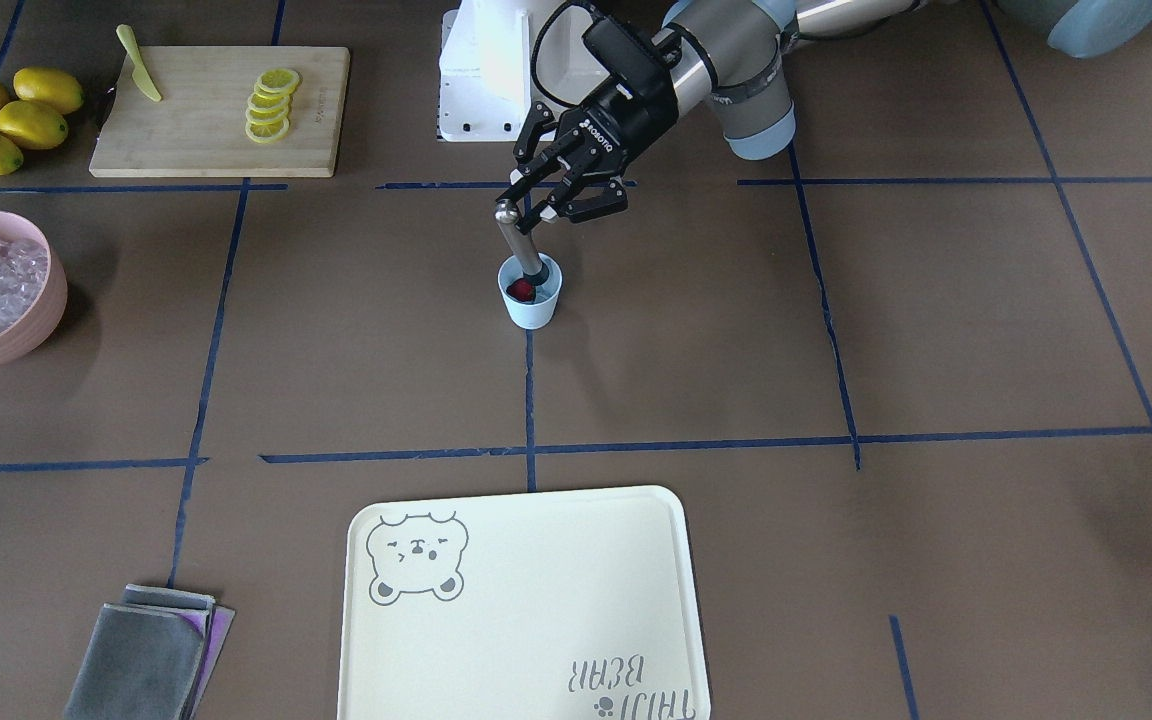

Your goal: Mash ice and strawberries in cup

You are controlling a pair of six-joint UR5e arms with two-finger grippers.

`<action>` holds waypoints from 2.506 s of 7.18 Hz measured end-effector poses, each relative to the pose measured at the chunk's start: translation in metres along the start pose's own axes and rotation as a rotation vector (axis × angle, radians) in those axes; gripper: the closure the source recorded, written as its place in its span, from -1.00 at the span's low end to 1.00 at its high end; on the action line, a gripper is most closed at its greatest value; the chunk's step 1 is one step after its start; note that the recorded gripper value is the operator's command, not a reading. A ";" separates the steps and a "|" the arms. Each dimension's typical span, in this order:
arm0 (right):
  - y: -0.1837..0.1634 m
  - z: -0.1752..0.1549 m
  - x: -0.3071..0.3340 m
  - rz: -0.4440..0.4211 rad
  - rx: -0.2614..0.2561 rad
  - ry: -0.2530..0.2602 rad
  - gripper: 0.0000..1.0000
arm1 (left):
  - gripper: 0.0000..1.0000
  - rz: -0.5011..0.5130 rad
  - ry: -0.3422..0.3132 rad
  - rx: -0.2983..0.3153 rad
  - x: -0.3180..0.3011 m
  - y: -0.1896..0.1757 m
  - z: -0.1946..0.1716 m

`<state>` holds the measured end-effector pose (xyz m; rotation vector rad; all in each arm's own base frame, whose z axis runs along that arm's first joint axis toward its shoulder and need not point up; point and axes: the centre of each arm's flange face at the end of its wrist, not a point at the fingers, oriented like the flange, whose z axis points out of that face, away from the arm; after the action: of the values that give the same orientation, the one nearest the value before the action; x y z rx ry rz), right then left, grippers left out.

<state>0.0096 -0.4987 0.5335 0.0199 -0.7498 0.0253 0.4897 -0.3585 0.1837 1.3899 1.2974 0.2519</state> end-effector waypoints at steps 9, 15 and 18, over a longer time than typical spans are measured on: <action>0.000 0.001 0.001 0.002 -0.003 0.000 -0.99 | 1.00 -0.014 0.011 0.078 0.011 -0.057 0.000; 0.000 0.005 0.004 0.009 -0.009 0.002 -0.99 | 1.00 0.086 -0.335 -0.380 -0.126 -0.116 -0.030; 0.000 0.007 0.001 0.005 -0.015 0.001 -0.99 | 1.00 -0.061 -0.490 -0.750 -0.253 -0.078 -0.092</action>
<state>0.0057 -0.4993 0.5396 0.0037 -0.7492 0.0243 0.2855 -0.5251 0.2785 0.7018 0.7146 0.2933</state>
